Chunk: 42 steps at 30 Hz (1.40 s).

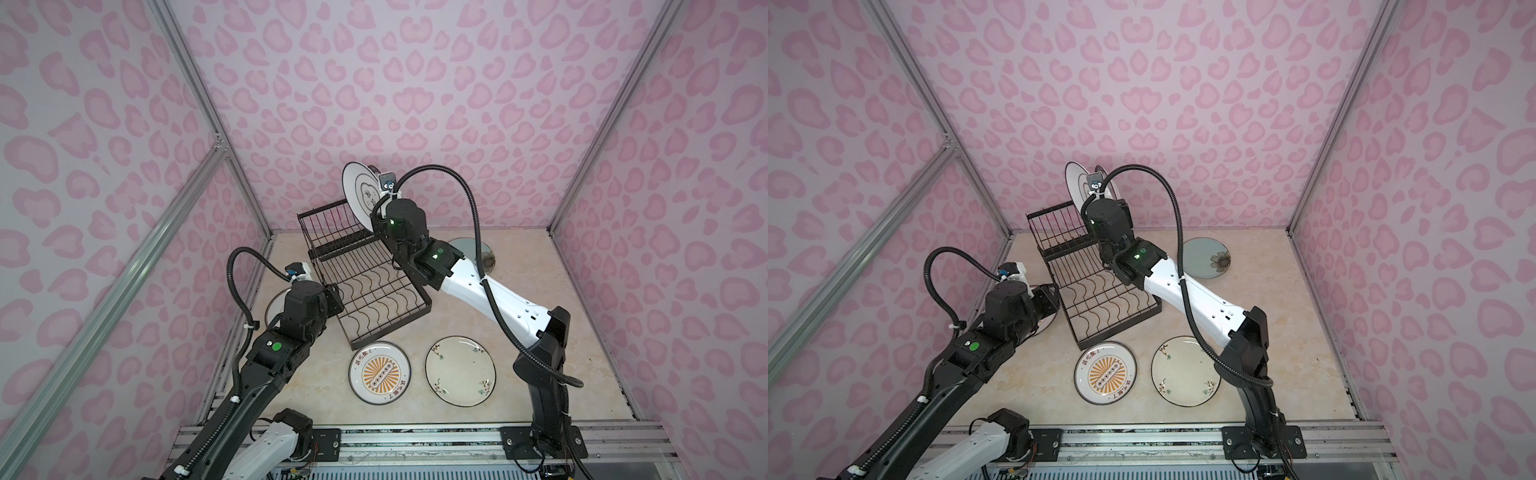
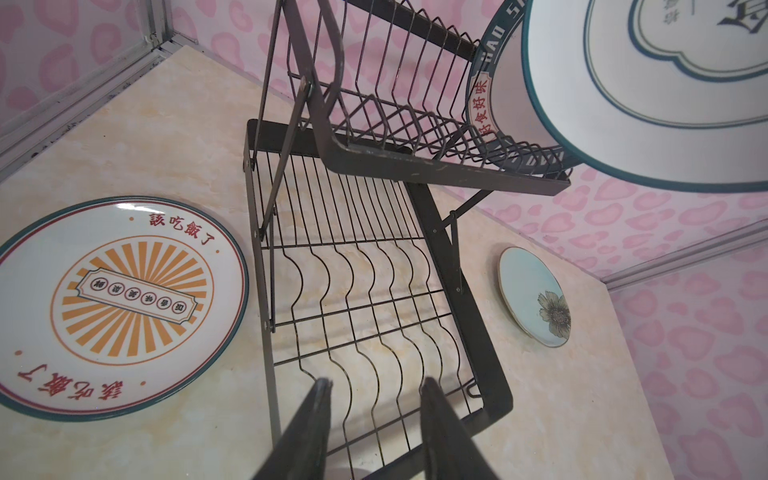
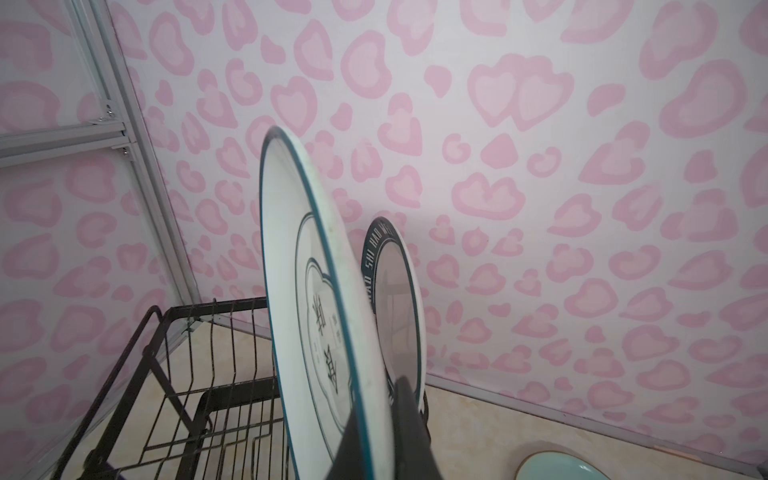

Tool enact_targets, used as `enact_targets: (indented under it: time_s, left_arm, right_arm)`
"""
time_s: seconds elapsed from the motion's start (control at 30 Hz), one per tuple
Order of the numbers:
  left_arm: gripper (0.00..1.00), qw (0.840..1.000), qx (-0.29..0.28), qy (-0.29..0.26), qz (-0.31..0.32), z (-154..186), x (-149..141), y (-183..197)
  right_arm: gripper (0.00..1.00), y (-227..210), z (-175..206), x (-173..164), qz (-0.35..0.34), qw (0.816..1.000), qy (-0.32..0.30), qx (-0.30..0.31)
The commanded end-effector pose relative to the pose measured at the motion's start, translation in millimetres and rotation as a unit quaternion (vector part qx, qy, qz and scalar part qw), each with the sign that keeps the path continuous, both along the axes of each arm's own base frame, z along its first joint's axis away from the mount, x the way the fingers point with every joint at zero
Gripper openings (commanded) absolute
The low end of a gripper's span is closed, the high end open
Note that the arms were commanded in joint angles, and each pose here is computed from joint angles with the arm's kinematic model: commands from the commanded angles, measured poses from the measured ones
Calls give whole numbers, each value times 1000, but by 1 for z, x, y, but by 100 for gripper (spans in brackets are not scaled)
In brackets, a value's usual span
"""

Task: Load plates into a dish rack
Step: Place the plate on the dish rack.

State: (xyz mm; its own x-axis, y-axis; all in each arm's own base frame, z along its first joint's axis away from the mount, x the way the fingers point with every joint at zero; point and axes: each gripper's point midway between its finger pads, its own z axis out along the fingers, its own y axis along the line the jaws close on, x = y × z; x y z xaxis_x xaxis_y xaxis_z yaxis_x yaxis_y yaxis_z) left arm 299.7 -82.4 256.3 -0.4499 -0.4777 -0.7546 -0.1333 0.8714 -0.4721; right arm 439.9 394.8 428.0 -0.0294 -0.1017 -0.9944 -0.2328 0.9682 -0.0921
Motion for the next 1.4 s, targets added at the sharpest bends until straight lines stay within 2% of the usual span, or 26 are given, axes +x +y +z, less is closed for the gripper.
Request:
enact_targets:
  time_s: [0.0,0.17,0.4,0.6,1.37]
  left_arm:
    - [39,1000,-6,9,-6,-5,-5,-1]
    - [39,1000,-8,13,-3,-10,-9,1]
    - [39,1000,-14,12,-4,-10,-11,0]
    - [39,1000,-10,14,-2,-12,-12,2]
    - [39,1000,2,11,-7,-4,-16,4]
  right_arm:
    - [0,4,12,5,-35,998,-42,-23]
    - [0,14,11,14,-65,994,-63,-62]
    - [0,26,6,28,-84,990,-82,-82]
    - [0,25,4,40,-69,991,-75,-81]
    - [0,10,-17,77,-93,989,-81,-76]
